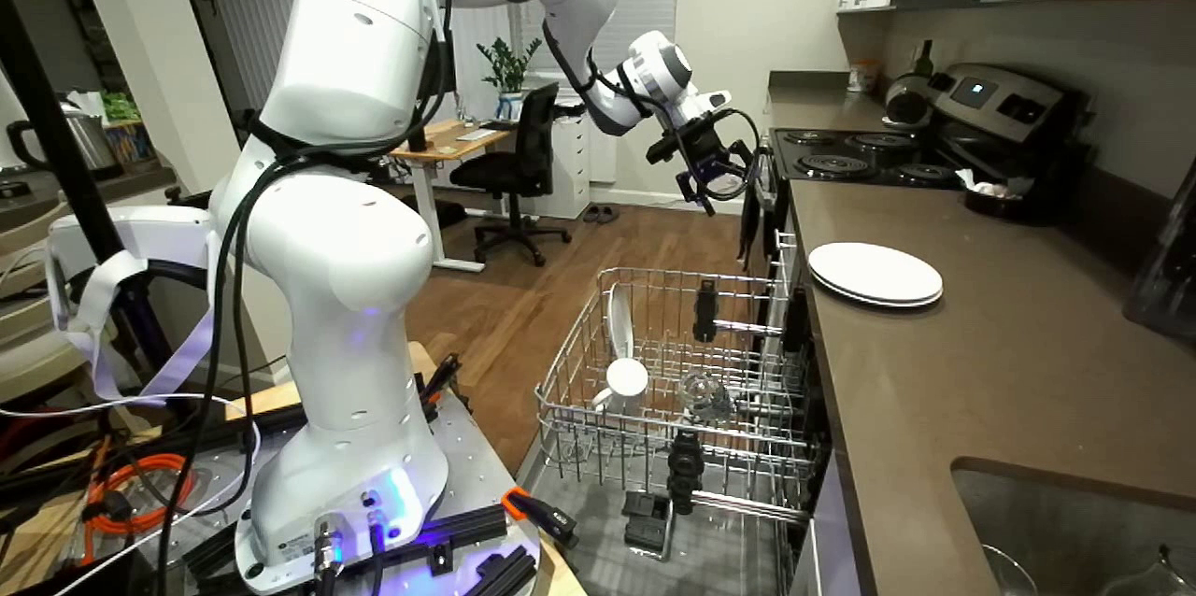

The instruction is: Take the two white plates one after the other and put them vertically in the dishwasher then move the glass bottle to the right

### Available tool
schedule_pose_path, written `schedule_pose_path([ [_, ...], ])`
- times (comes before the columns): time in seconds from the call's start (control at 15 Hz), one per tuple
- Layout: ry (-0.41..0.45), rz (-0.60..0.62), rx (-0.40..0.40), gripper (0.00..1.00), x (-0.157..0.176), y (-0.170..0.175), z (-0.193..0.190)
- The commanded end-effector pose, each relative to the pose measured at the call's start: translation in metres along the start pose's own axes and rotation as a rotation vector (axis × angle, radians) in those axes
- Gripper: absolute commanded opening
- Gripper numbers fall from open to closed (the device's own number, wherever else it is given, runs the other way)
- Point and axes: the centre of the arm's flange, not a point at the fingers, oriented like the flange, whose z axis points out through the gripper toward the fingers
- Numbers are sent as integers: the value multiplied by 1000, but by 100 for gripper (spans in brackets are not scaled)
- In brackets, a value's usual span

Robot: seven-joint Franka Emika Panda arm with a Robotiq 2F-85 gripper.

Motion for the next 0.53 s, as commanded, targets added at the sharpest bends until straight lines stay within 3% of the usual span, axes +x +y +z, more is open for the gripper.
schedule_pose_path([
  [0.0,-39,62,-113,90,-8,9,2],
  [0.13,-61,92,-161,86,-7,15,11],
  [0.2,-72,107,-175,89,-7,17,14],
  [0.47,-136,163,-200,86,0,29,34],
])
